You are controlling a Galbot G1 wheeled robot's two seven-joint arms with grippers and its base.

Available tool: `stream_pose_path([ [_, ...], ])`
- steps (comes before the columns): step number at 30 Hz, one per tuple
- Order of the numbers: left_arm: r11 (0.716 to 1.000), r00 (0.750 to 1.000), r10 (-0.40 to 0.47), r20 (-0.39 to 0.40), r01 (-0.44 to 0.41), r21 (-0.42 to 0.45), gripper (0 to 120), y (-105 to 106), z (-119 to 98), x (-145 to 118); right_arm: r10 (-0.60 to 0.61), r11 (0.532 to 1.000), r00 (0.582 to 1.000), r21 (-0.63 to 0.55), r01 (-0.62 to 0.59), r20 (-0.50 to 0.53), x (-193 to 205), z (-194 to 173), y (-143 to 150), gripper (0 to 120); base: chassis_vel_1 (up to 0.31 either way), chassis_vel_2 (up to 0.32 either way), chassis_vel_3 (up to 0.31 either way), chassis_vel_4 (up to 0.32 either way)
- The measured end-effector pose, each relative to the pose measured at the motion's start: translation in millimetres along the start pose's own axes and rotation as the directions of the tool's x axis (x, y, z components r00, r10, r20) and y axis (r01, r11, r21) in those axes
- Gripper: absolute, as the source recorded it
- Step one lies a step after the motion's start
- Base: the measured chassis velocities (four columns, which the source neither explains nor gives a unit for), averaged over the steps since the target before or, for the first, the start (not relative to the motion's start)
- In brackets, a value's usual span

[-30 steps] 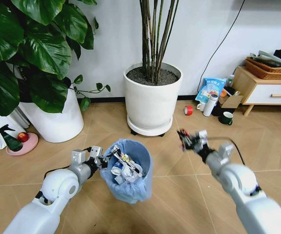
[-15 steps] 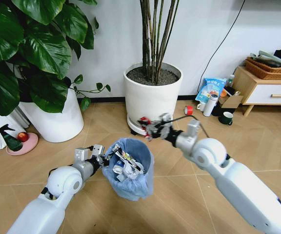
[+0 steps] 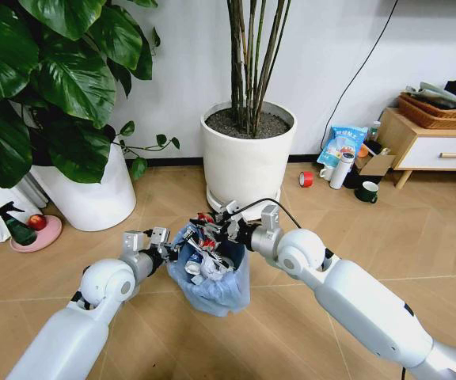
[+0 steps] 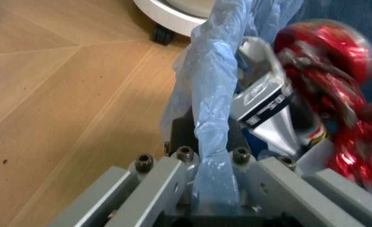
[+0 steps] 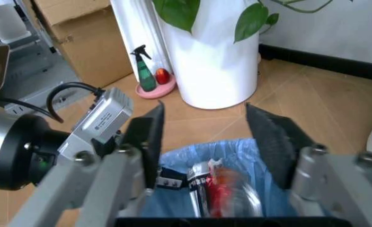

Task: Pick up the trash bin and place the garbage on the floor into it.

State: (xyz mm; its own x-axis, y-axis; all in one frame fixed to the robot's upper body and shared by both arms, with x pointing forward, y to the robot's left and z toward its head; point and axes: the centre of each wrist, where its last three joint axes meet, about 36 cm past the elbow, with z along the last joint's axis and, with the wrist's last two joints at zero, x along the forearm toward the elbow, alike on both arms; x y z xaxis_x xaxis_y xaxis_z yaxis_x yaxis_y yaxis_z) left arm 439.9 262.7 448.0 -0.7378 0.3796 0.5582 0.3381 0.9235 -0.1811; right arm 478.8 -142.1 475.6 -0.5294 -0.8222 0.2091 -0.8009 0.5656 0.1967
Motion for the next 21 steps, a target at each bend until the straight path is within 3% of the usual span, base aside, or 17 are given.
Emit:
stream_pose_path([
  [7, 1.0, 1.0, -0.004, 0.011, 0.004, 0.005, 0, 0, -2, 2, 0.04, 0.999, 0.999, -0.009, -0.04, 0.019, 7, -1, -1, 76, 0.0, 0.0, 0.0, 0.0],
  [12, 1.0, 0.999, -0.021, 0.027, 0.021, 0.013, 0, 4, -2, 11, 0.204, 0.978, 0.977, -0.054, -0.2, 0.063, 34, 1, -16, 97, 0.0, 0.0, 0.0, 0.0],
  [16, 1.0, 0.999, -0.028, 0.032, 0.028, 0.012, 0, 5, -2, 17, 0.294, 0.955, 0.953, -0.074, -0.289, 0.075, 49, 7, -23, 100, 0.0, 0.0, 0.0, 0.0],
  [19, 0.999, 0.999, -0.034, 0.04, 0.034, 0.014, 0, 5, -2, 23, 0.442, 0.896, 0.893, -0.087, -0.436, 0.087, 75, 16, -33, 100, 0.0, 0.0, 0.0, 0.0],
  [21, 0.999, 0.999, -0.035, 0.041, 0.034, 0.015, 0, 4, -1, 24, 0.473, 0.881, 0.876, -0.083, -0.467, 0.093, 83, 18, -35, 100, 0.0, 0.0, 0.0, 0.0],
])
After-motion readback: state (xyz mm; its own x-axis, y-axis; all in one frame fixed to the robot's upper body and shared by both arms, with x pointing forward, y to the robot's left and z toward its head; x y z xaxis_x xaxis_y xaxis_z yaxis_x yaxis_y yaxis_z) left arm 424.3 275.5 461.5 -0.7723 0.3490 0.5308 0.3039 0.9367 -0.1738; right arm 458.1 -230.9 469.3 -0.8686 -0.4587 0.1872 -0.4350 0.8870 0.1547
